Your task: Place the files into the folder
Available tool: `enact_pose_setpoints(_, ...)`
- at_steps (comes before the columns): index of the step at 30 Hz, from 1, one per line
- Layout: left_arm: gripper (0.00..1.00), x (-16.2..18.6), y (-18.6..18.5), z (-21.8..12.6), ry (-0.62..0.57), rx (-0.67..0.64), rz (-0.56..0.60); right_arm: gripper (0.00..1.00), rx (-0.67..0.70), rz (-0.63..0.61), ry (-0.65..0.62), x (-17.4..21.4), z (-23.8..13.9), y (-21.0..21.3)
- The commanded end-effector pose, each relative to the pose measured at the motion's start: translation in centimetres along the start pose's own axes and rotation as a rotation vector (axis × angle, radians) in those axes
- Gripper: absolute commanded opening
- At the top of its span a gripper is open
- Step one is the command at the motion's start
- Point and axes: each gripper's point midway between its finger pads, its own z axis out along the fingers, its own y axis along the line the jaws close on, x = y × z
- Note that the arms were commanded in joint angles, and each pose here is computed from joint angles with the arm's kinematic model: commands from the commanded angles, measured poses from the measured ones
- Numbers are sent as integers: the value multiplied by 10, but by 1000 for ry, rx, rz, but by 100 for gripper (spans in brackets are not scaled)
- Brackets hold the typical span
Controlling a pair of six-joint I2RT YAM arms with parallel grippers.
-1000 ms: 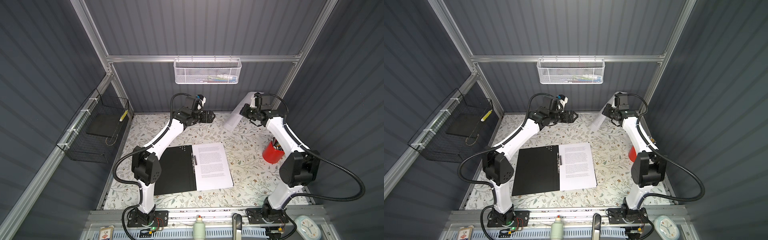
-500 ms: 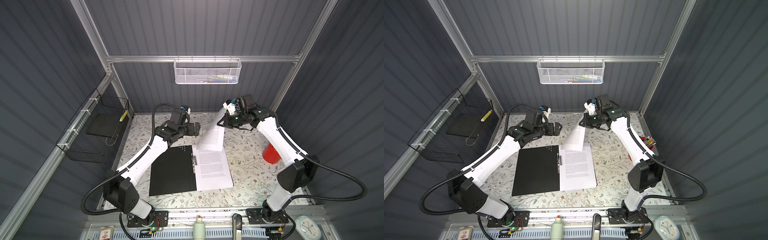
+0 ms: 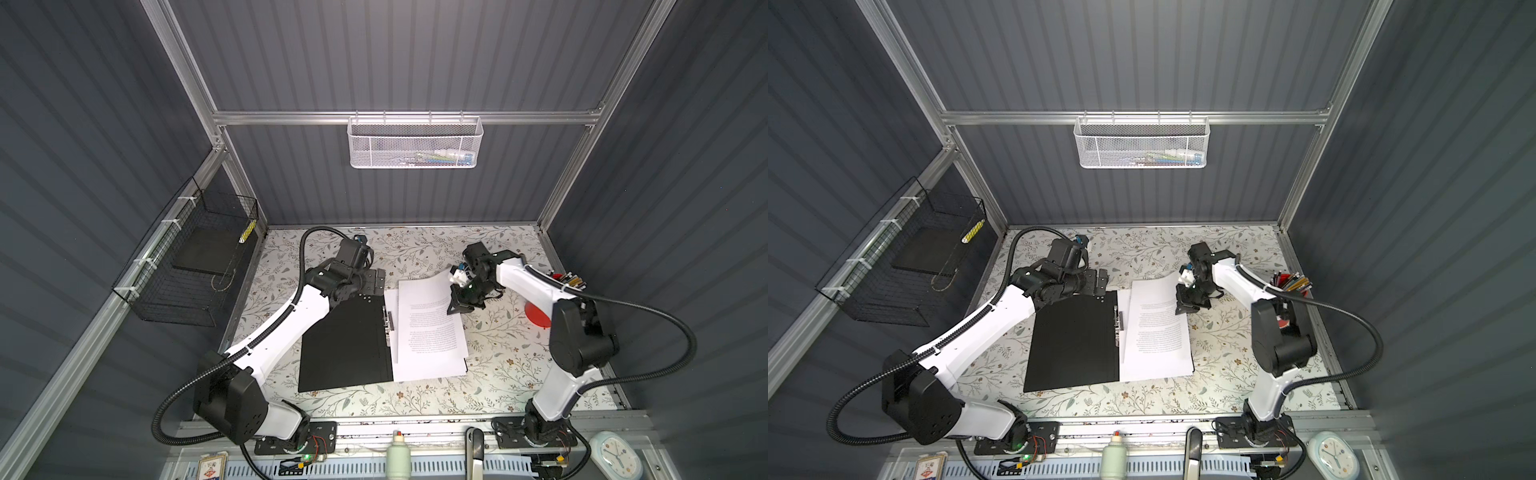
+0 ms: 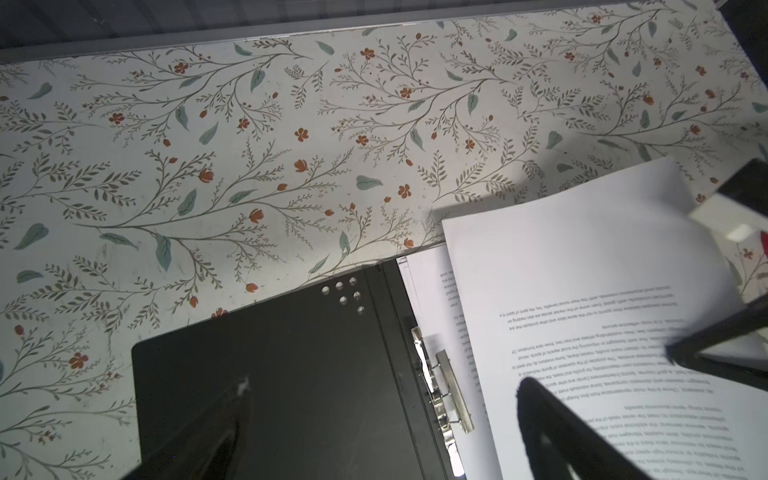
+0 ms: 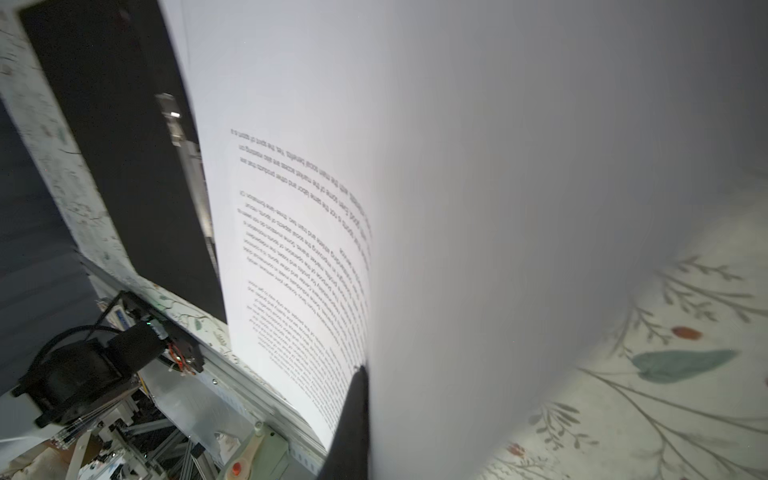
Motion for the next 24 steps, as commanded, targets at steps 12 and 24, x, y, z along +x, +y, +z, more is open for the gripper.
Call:
enact_pose_setpoints(12, 100, 8, 5, -2, 23, -6, 21, 0, 51, -123, -18, -20, 16, 8)
enact_pose_setpoints(24, 100, 14, 2, 5, 57, 6, 19, 0, 22, -150, 10, -17, 27, 19)
